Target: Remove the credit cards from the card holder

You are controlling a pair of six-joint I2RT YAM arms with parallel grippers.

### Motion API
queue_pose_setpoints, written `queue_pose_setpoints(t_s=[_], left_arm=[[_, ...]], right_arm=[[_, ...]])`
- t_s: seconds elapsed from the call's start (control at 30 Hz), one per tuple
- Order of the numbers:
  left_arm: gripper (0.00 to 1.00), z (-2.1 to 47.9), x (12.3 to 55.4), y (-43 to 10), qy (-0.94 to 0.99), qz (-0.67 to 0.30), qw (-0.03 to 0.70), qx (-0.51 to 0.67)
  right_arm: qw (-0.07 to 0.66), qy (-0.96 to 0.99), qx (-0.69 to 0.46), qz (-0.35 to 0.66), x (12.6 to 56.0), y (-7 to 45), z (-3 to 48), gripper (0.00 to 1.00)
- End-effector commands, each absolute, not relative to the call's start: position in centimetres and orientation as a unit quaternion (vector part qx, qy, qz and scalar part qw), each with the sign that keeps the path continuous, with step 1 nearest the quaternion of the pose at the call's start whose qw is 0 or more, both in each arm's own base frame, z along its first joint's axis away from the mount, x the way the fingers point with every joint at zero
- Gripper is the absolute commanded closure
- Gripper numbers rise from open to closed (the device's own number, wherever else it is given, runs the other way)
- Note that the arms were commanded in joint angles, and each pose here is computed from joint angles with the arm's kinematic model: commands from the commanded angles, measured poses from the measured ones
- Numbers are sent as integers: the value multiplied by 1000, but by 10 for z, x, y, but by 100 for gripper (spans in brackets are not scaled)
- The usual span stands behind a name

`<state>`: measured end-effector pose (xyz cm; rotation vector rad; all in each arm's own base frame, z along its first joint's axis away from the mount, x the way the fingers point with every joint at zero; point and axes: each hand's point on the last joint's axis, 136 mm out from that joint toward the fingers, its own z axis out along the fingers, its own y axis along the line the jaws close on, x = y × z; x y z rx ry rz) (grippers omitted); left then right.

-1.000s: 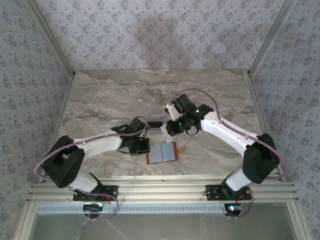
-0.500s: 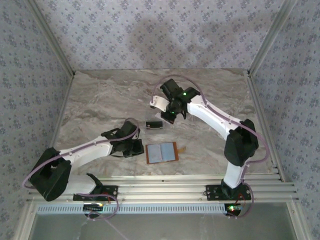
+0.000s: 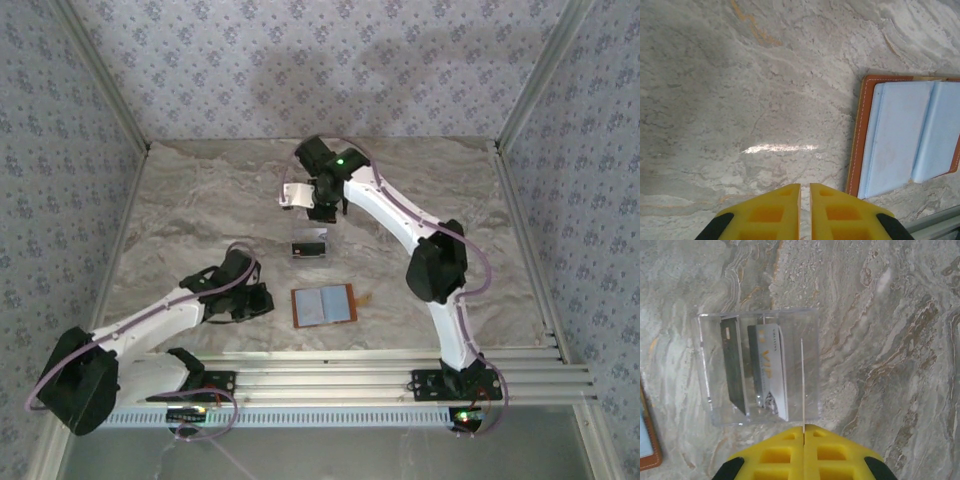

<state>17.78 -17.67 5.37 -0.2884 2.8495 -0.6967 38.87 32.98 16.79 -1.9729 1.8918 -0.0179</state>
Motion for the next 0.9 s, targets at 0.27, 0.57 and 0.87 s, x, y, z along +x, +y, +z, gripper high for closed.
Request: queue_pose_setpoints(t_s=[0.27,0.57,0.87], left_arm=[[85,49,170,-162,963,-224,90,-122],[85,48,170,-160,962,-225,89,-125],[85,49,170,-159,961,-228,89,-125]], right_arm=[[159,640,-752,-1,398,346,131,100],[111,656,-746,29,386,345,98,100],[114,659,-743,27,383,347,103,100]])
